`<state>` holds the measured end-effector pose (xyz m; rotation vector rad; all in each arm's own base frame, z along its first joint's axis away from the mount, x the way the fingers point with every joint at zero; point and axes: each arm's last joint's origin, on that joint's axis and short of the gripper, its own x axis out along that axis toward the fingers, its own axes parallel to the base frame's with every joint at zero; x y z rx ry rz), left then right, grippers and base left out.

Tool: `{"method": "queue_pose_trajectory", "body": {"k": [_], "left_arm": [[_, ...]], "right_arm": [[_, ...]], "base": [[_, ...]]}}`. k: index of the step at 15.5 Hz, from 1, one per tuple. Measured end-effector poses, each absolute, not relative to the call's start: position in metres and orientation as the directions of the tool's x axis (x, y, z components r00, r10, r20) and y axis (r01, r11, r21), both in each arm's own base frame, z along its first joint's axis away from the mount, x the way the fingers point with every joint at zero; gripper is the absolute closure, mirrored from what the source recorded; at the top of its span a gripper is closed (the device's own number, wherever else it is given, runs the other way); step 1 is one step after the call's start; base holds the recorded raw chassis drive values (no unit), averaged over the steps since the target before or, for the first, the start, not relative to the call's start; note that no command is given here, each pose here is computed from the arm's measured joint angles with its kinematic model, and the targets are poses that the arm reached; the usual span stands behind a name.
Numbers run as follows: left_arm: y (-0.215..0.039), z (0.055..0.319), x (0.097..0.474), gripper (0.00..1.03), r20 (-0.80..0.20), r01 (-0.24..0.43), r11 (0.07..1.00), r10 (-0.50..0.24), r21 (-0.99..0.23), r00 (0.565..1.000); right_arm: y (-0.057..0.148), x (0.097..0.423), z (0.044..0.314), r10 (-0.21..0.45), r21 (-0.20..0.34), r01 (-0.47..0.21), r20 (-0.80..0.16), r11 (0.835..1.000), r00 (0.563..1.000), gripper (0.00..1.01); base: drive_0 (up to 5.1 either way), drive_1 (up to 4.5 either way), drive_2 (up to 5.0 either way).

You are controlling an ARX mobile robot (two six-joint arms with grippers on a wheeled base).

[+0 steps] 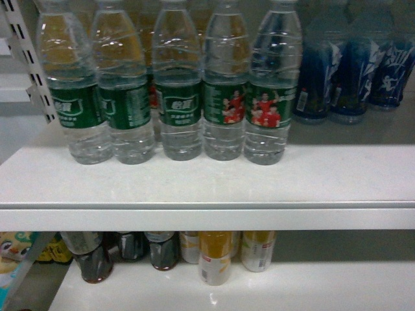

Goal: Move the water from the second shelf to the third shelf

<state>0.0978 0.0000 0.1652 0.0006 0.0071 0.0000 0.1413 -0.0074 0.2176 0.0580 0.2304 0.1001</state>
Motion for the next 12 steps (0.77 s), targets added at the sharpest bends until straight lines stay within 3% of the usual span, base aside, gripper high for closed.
{"method": "queue_pose_trajectory", "body": {"k": [7, 12], "left_arm": [[0.0000, 0.1655, 0.0978, 0.05, -0.004, -0.002, 1.000, 0.002, 0.001, 1.000], [0.0000, 0.1654, 0.0978, 0.05, -0.005, 0.000, 1.000, 0.000, 0.001, 1.000]], "right_arm": [[-0.0073, 0.1412, 0.2175, 0.107, 0.069, -0.094, -0.226, 0.993, 0.968, 0.65], [-0.0074, 0.1413, 0.2176, 0.106, 0.069, -0.092, -0.225, 0.993, 0.969, 0.65]], "base": [[-5.0, 2.43, 2.4], [0.0, 0.00, 0.0]]}}
